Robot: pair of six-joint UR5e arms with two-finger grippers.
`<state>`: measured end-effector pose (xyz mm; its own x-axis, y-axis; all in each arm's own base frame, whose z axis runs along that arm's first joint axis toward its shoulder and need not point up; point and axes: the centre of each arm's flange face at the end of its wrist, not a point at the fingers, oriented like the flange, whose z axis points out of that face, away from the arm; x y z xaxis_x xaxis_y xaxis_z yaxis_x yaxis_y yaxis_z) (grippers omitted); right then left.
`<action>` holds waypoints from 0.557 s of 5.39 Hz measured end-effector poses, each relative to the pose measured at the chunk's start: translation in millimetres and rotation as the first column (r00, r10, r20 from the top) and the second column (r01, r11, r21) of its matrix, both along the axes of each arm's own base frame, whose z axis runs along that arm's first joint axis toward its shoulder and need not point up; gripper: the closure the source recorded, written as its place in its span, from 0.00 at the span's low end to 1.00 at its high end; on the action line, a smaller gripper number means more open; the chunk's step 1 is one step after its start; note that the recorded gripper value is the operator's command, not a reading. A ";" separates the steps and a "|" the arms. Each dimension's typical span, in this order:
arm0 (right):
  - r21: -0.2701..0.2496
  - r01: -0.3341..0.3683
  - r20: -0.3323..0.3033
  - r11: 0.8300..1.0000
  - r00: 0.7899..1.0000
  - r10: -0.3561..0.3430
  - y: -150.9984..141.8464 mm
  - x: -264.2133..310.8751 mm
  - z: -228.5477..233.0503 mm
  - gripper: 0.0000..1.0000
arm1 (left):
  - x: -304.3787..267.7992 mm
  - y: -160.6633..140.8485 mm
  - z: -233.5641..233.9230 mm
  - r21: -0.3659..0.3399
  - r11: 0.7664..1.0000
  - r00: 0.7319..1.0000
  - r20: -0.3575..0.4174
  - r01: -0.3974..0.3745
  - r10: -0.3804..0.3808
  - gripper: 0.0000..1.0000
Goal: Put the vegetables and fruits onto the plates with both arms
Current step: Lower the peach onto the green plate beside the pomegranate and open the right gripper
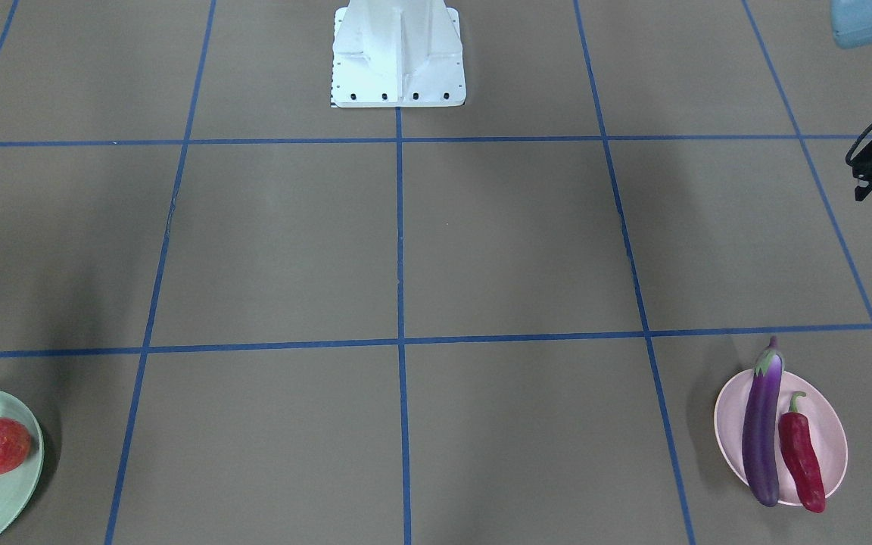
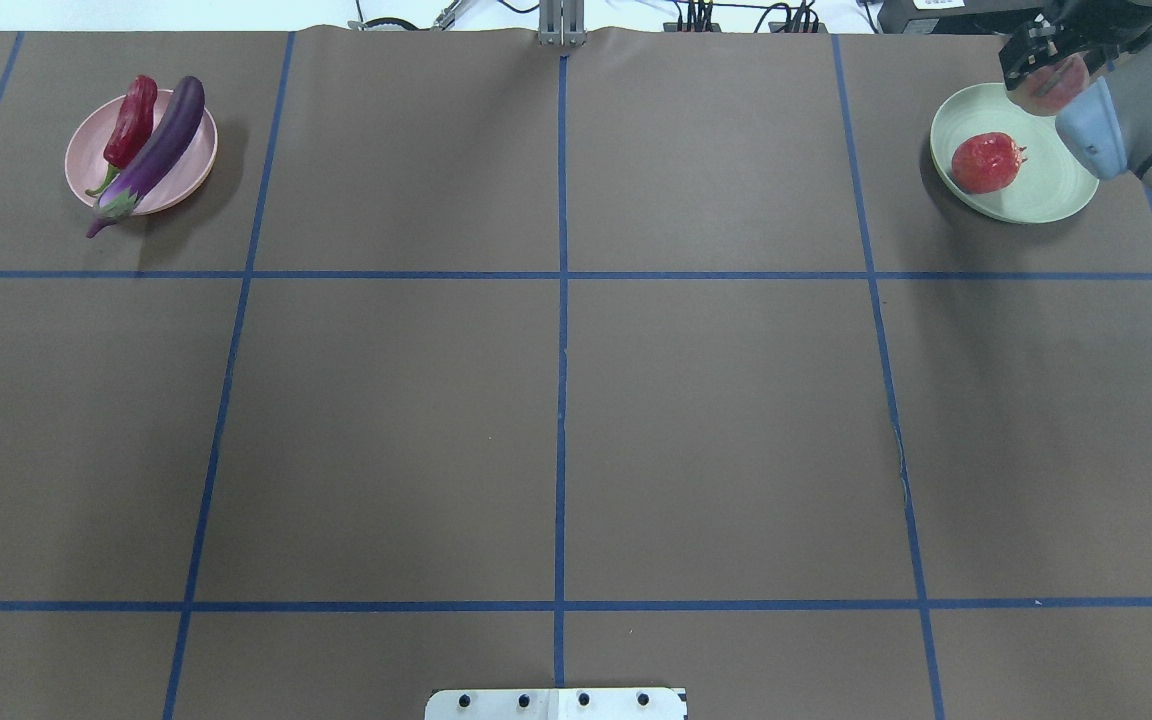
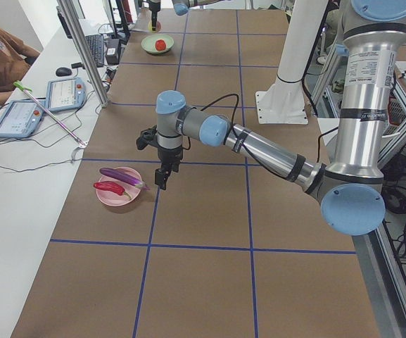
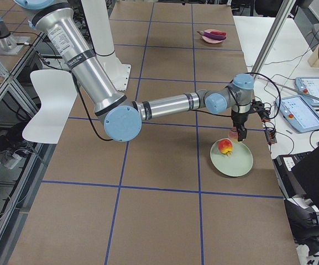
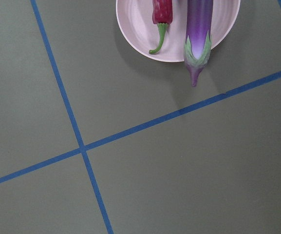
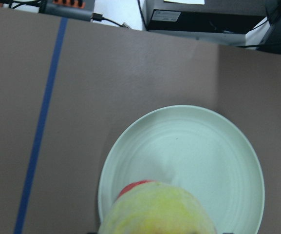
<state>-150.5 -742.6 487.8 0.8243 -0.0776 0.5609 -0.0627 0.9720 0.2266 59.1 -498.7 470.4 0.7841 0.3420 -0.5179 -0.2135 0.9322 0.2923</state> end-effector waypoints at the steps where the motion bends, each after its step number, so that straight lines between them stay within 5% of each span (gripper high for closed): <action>1: -0.011 -0.001 -0.028 1.000 1.000 0.001 -10.9 4.4 22.0 1.00 | -1.0 2.4 1.8 -0.002 1.000 1.000 0.001 0.001 -0.001 0.00; 3: 0.003 0.011 -0.088 1.000 0.996 -0.010 -15.9 -7.7 75.8 1.00 | -1.0 2.8 2.6 0.000 1.000 1.000 0.001 0.000 0.000 0.00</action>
